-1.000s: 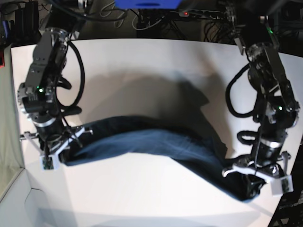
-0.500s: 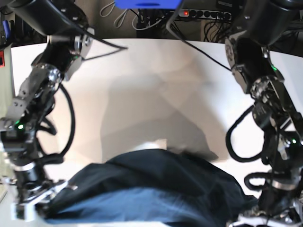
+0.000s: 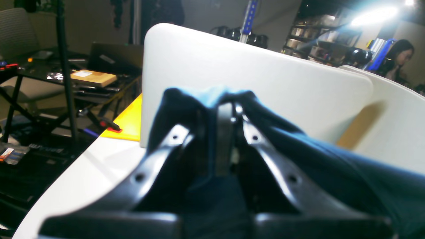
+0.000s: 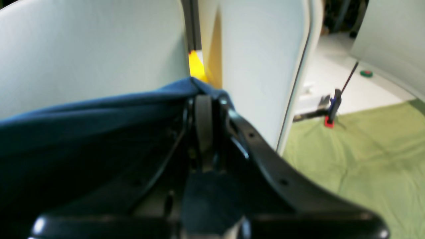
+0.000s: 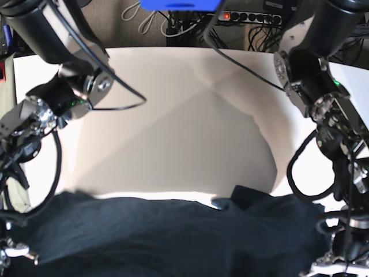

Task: Layout the t-shirt on the table in an organized manner, then fold the t-shirt properly
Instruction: 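Lift the shirt with both grippers and swing it up and over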

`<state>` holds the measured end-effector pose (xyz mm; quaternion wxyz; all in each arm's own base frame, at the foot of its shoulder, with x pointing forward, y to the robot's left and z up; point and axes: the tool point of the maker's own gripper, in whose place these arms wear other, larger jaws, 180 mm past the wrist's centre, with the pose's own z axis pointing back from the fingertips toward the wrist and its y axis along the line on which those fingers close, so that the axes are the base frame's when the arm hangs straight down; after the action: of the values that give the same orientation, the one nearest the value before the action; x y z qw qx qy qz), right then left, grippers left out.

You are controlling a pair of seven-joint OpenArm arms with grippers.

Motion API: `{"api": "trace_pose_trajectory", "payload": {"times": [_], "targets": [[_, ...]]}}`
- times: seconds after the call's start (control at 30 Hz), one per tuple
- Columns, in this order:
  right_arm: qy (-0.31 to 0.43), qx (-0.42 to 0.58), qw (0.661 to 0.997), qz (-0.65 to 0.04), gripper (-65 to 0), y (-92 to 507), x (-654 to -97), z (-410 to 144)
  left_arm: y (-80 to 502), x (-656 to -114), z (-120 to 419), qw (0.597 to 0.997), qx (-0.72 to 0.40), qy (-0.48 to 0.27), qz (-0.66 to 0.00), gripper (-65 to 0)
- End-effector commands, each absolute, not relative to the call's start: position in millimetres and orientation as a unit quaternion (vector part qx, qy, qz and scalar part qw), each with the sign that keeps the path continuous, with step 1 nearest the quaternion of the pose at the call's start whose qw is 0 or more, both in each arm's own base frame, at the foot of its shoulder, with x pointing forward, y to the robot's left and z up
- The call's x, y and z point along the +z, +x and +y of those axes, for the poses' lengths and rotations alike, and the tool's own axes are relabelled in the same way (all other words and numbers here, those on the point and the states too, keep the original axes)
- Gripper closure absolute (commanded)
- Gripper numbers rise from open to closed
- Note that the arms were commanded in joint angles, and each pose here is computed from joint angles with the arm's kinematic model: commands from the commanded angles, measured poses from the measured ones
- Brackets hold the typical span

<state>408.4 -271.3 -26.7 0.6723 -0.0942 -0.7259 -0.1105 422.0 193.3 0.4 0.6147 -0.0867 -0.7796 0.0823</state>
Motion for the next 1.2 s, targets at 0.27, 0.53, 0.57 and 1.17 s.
{"api": "trace_pose_trajectory", "payload": {"times": [0.27,0.53,0.57,1.17], "targets": [[-0.101,-0.115,0.608,-0.779,-0.2,401,33,-276,414,-2,193,0.592,0.121,-0.162,-0.780,-0.1],[-0.099,-0.116,0.611,-0.777,-0.2,402,29,-276,401,-31,218,0.594,0.168,-0.203,-0.760,-0.1],[-0.099,-0.116,0.611,-0.777,-0.2,402,29,-276,400,-31,220,0.592,0.171,-0.209,-0.759,-0.1],[-0.086,-0.104,0.550,-0.824,-0.2,393,5,-254,381,16,208,0.541,0.113,-0.333,-0.764,-0.1]]}}
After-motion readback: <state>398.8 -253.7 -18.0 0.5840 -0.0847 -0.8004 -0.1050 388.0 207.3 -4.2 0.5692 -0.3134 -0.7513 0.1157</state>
